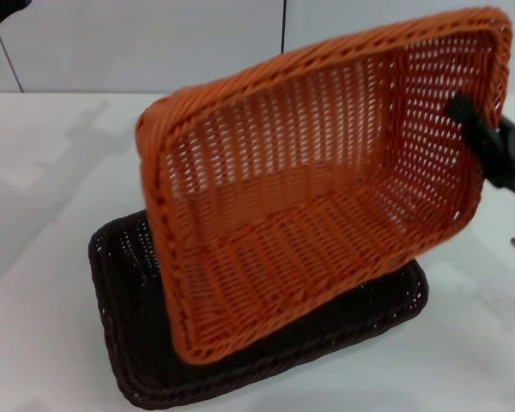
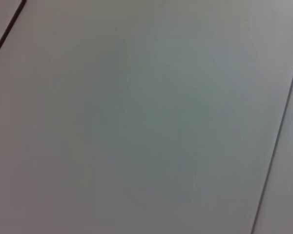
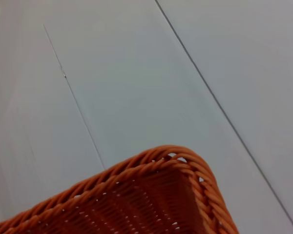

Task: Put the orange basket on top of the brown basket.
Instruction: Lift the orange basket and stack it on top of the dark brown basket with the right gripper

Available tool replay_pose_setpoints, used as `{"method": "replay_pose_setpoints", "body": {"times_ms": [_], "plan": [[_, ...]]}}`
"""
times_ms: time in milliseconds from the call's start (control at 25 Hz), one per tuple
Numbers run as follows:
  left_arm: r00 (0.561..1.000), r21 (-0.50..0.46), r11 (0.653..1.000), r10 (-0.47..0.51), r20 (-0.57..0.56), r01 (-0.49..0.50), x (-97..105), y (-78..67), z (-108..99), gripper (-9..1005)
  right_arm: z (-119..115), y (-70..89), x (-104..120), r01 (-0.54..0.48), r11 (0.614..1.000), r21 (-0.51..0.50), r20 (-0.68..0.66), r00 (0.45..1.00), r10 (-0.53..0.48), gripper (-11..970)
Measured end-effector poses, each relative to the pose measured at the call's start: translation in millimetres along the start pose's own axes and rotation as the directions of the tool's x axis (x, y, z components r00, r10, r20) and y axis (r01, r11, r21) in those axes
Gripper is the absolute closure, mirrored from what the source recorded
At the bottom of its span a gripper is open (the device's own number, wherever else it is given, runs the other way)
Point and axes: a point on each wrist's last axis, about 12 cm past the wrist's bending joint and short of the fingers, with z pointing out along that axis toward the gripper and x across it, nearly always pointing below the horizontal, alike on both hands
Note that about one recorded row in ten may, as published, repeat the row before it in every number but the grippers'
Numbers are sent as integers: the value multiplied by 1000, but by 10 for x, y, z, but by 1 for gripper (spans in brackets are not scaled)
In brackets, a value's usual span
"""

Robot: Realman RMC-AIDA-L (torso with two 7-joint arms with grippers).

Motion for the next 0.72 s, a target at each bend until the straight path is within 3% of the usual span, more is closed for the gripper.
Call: {"method": "replay_pose_setpoints", "body": {"times_ms": [400, 720], "plan": [[1000, -22, 1000, 0, -25, -1, 79, 17, -2, 137, -172, 163, 253, -81, 996, 28, -18, 997, 81, 745], [999, -22, 1000, -14, -36, 13, 127, -3, 26, 137, -116, 155, 430, -107, 994, 38, -170, 979, 112, 732]]}}
